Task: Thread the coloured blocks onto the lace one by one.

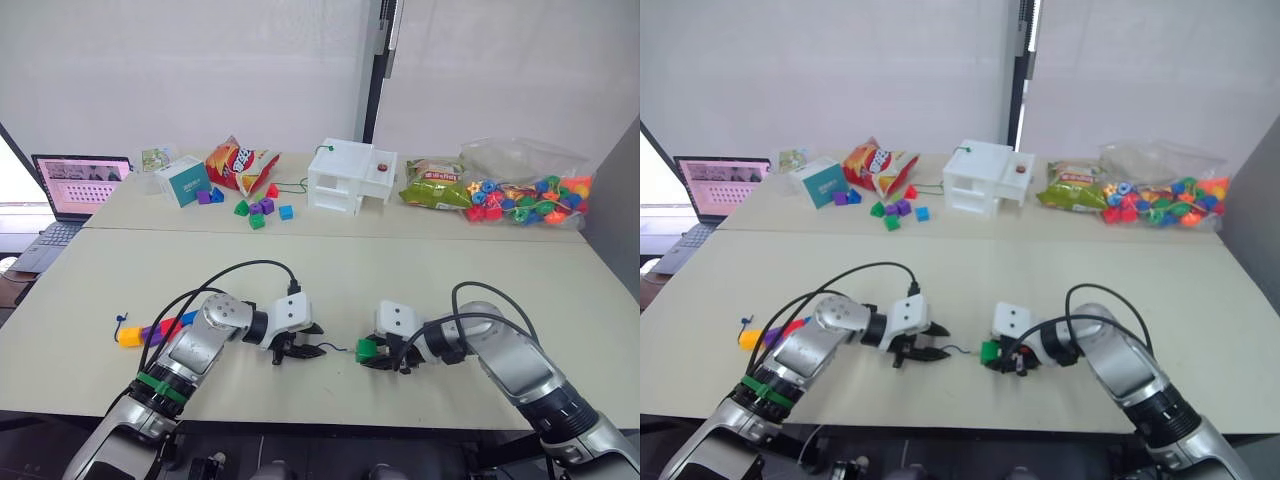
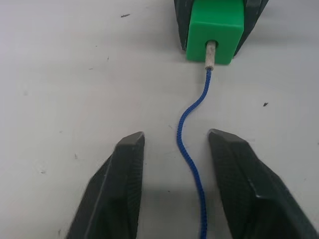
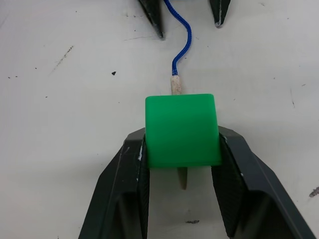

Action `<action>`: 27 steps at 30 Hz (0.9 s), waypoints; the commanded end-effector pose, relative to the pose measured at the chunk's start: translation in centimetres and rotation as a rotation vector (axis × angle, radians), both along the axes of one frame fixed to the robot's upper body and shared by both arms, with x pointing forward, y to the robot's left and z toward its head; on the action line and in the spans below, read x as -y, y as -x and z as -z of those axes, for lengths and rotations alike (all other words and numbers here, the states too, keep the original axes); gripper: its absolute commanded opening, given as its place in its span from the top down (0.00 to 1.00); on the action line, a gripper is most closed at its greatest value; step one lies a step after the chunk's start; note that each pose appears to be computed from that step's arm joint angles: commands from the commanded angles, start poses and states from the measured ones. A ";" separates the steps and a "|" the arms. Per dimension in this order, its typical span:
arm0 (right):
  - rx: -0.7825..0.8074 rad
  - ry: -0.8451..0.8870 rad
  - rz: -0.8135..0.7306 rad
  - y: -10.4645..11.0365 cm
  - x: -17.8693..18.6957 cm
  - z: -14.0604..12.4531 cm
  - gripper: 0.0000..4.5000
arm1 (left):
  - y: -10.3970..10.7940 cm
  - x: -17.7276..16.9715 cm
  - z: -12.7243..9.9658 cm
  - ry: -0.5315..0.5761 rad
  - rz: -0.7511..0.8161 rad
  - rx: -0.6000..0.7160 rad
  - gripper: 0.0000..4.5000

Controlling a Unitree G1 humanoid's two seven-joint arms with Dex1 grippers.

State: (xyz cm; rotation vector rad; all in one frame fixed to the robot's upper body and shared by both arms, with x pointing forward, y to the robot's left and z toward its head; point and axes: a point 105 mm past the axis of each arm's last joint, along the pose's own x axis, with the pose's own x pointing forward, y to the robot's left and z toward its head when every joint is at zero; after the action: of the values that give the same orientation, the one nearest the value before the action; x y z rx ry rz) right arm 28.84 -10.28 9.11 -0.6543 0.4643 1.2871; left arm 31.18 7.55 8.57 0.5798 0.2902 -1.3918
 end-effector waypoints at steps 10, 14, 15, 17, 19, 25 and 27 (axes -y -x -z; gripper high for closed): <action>-0.021 0.022 0.035 0.1 0.6 0.6 0.74 | 1.5 1.9 -0.3 0.047 0.068 -0.039 1.00; -0.018 0.023 0.037 0.0 0.6 0.6 0.74 | 1.7 2.9 -1.2 0.077 0.076 -0.036 1.00; -0.018 0.023 0.037 0.1 0.6 0.6 0.74 | 1.8 3.1 -1.3 0.078 0.082 -0.032 1.00; -0.017 0.024 0.038 0.0 0.5 0.6 0.74 | 1.6 3.6 -1.5 0.082 0.084 -0.025 1.00; -0.015 0.023 0.039 -0.1 0.5 0.6 0.74 | 1.6 4.4 -1.7 0.094 0.092 -0.019 1.00; -0.007 0.027 0.040 -0.3 0.2 0.7 0.74 | 2.4 6.0 -2.0 0.120 0.138 -0.033 1.00; -0.005 0.030 0.041 -0.3 0.1 0.8 0.74 | 2.4 6.0 -2.0 0.119 0.137 -0.037 1.00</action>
State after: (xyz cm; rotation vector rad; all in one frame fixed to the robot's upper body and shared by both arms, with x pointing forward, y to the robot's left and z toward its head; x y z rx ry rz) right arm 28.89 -10.20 9.19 -0.6564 0.4655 1.2792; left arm 29.39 2.64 9.35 0.4688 0.2582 -1.5005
